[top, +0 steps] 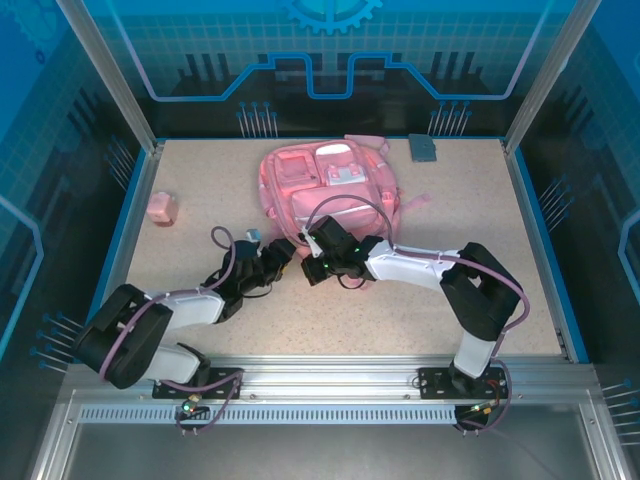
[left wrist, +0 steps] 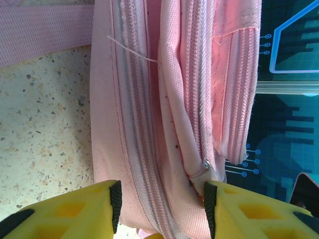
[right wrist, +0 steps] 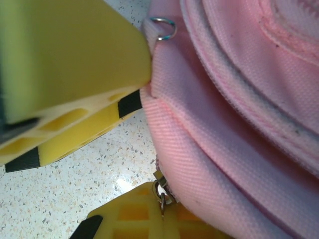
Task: Pack the student bag
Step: Zip the student bag at the center of the table.
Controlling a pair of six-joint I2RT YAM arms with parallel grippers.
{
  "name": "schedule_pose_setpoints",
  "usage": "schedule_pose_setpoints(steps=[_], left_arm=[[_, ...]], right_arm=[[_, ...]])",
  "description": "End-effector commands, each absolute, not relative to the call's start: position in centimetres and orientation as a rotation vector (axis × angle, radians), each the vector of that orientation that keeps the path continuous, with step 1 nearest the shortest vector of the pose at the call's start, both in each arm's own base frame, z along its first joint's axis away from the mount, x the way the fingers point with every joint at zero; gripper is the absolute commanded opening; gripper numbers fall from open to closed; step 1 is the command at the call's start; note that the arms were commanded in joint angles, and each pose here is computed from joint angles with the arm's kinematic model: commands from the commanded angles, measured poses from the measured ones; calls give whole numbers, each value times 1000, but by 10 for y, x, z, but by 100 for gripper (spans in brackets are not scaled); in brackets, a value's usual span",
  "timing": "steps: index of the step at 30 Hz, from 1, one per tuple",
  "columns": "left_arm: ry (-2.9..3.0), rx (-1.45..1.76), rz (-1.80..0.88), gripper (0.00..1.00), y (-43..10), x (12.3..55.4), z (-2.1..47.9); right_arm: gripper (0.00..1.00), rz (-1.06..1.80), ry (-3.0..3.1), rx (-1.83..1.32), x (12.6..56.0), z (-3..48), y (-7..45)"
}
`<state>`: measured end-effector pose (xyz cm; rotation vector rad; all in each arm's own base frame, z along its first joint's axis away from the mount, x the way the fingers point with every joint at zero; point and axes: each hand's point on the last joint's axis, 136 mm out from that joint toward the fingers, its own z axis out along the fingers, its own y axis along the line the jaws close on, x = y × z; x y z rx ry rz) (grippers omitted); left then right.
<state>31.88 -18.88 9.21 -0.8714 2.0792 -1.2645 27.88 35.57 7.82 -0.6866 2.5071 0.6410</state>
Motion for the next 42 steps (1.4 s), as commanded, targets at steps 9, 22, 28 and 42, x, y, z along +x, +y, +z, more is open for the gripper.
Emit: schedule_pose_setpoints(steps=[9, 22, 28, 42], left_arm=[[2049, -815, -1292, 29, -197, 334, 107], [2083, -753, -1129, 0, -186, 342, 107], [2124, -736, -1023, 0, -174, 342, 104], [2163, -706, -922, 0, -156, 341, 105]], right_arm=[[0, 664, 2474, -777, 267, 88, 369], [0, 306, 2529, -578, 275, 91, 308], [0, 96, 2566, -447, 273, 94, 262], [0, -134, 2623, -271, 287, 102, 197]])
